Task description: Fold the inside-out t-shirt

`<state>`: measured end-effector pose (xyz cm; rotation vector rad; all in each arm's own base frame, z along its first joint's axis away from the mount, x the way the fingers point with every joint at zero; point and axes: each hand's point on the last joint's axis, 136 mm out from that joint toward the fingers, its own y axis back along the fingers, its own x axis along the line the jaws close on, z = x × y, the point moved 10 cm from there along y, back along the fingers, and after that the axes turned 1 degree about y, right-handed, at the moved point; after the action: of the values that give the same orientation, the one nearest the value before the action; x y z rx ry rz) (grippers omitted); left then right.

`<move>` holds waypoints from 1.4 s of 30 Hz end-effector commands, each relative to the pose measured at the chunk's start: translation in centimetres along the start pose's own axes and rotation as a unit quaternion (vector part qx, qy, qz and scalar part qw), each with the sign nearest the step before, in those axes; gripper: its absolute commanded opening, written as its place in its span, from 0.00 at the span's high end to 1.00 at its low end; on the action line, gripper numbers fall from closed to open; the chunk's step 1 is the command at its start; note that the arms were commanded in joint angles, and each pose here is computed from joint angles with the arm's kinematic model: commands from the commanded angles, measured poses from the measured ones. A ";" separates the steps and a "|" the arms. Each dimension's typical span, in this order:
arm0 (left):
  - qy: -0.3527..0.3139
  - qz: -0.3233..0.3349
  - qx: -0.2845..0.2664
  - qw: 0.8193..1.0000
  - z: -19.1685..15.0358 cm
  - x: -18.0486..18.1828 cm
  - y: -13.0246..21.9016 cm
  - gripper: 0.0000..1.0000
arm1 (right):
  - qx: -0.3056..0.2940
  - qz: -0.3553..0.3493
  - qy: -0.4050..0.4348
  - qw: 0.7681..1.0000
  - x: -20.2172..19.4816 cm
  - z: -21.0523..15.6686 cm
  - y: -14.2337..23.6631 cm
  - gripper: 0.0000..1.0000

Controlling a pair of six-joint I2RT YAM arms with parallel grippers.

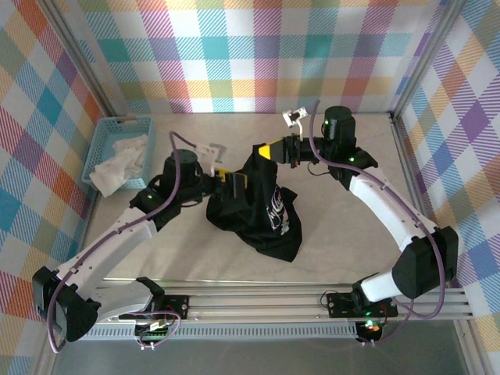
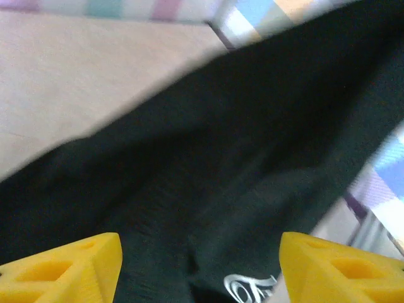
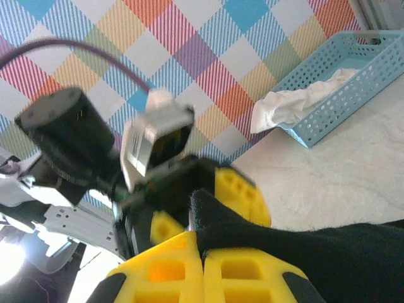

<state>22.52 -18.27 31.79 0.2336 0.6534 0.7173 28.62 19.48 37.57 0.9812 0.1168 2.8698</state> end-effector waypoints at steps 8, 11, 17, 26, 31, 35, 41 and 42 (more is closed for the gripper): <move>-0.056 0.107 0.087 0.989 -4.7 0.7 -2.5 0.19 | -0.010 0.008 0.013 1.000 1.3 2.3 0.4 1.00; -0.054 0.111 0.094 0.988 -5.2 0.9 -3.7 0.17 | -0.012 0.009 0.014 1.000 1.3 2.6 0.4 1.00; -0.044 0.099 0.063 0.992 -3.5 0.9 -7.7 0.55 | -0.006 -0.008 -0.001 1.000 0.1 2.6 0.3 1.00; 0.013 -0.024 0.061 0.998 0.2 -1.7 -4.7 1.00 | 0.049 -0.407 -0.036 0.911 -9.4 2.5 2.4 0.63; 0.052 -0.023 0.045 0.997 1.8 -2.0 -1.6 1.00 | 0.034 -0.402 0.003 0.915 -6.7 0.6 3.5 0.42; 0.054 -0.015 0.033 0.998 2.7 -1.7 -0.4 1.00 | 0.038 -0.348 0.046 0.936 -2.3 -3.7 4.1 0.31; 0.060 -0.008 0.021 0.998 4.0 -1.6 0.7 1.00 | 0.071 -0.231 0.050 0.969 0.9 -11.1 2.3 0.32; 0.060 -0.007 0.020 0.998 4.1 -1.6 0.9 1.00 | 0.074 -0.214 0.041 0.973 0.7 -12.2 1.6 0.33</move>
<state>24.25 -19.22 34.13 0.2621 0.7906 0.7263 21.09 16.17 31.05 0.6829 0.4897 2.4351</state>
